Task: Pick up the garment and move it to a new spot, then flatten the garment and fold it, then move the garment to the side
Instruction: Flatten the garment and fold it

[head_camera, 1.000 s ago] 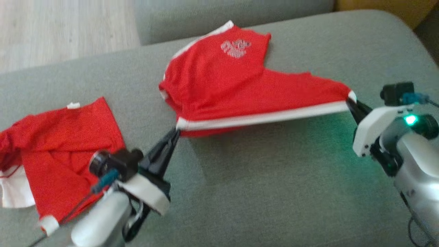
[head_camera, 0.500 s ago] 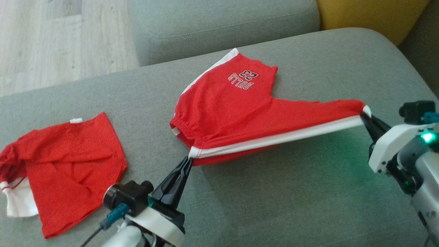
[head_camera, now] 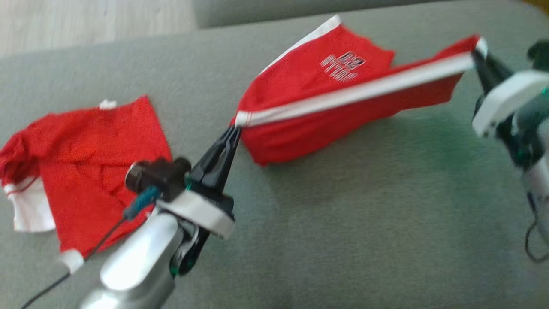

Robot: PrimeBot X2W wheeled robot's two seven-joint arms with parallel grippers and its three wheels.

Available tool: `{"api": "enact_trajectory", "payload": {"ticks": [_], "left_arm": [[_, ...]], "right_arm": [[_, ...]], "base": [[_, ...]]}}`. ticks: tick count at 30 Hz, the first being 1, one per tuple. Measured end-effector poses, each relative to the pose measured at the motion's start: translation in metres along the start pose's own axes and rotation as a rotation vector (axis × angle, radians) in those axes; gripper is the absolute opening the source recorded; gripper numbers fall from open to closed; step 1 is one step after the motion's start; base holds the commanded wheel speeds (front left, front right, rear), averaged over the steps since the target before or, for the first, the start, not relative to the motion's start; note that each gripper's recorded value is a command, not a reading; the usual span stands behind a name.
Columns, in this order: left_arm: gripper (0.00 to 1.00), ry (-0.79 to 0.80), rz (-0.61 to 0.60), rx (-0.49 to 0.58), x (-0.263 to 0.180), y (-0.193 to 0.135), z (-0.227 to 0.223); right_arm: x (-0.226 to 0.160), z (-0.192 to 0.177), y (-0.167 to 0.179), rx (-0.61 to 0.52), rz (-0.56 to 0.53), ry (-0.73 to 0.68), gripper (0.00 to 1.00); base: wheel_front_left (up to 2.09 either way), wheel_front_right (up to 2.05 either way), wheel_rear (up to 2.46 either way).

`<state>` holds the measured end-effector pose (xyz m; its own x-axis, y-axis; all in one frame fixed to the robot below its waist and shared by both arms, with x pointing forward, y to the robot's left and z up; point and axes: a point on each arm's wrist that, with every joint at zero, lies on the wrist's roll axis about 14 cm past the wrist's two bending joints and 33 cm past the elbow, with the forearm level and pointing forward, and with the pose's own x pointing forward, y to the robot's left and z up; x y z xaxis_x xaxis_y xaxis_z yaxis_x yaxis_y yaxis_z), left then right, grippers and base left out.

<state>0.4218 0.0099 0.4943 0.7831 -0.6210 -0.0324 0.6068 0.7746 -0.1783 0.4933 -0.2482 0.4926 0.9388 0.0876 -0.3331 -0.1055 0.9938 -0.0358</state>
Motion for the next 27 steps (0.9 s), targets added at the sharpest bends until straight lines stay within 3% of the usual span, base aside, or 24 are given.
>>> {"api": "enact_trajectory", "payload": {"ticks": [10, 25, 26, 27], "left_arm": [[0.0, 0.03, 0.092, -0.031, 0.03, 0.049, -0.011], [0.0, 0.097, 0.188, -0.049, 0.041, 0.095, -0.047], [0.0, 0.103, 0.187, -0.048, 0.041, 0.096, -0.05], [0.42, 0.109, 0.189, -0.044, 0.041, 0.097, -0.052]], "right_arm": [[0.092, 0.009, 0.03, -0.051, 0.047, 0.08, 0.0], [0.183, -0.037, 0.079, -0.089, 0.113, 0.209, 0.0], [0.186, -0.038, 0.079, -0.07, 0.109, 0.204, 0.58], [0.188, -0.041, 0.078, -0.04, 0.102, 0.213, 1.0]], "base": [[0.0, 0.0, 0.0], [0.0, 0.0, 0.0], [0.0, 0.0, 0.0], [0.0, 0.0, 0.0]]}}
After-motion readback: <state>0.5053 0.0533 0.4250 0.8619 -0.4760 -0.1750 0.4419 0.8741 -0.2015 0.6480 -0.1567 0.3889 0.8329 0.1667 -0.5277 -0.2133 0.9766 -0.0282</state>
